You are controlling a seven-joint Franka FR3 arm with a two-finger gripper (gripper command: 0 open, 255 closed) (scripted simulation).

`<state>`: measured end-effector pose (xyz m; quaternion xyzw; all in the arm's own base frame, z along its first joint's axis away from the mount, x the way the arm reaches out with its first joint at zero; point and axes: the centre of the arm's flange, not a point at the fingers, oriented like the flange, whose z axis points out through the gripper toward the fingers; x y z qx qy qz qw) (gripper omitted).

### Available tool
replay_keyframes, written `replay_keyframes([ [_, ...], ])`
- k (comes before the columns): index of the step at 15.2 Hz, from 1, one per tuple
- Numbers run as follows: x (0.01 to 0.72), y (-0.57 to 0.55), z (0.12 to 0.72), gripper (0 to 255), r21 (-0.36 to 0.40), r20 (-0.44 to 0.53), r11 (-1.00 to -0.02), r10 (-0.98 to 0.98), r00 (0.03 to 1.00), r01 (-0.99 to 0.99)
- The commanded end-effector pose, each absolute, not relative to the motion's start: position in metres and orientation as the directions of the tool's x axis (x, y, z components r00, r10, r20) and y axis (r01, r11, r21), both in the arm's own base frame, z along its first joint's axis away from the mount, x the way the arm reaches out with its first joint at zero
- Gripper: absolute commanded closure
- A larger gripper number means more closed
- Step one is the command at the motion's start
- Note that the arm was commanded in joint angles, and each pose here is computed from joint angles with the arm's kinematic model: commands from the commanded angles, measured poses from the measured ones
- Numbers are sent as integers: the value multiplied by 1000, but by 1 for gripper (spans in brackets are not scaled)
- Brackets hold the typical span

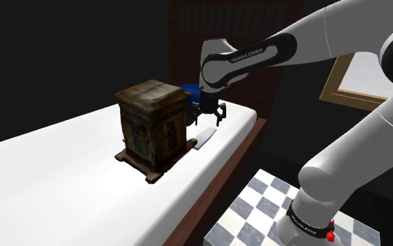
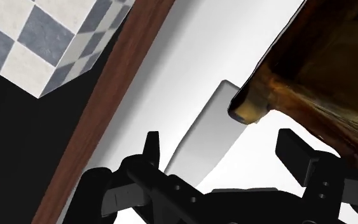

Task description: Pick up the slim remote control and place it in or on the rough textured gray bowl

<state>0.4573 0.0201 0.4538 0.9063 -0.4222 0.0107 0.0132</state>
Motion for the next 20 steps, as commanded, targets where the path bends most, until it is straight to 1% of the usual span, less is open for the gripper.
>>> replay_keyframes([
  [1, 473, 8, 435, 0, 13, 33, -546, -837, 546, -838],
  [5, 501, -20, 400, 0, 12, 35, -345, -938, 345, -938],
  [9, 522, -52, 367, 0, 10, 38, -141, -989, 141, -990],
  [16, 522, -53, 331, 0, 10, 38, -141, -989, 141, -990],
  [20, 521, -53, 327, 0, 10, 38, -141, -989, 141, -990],
])
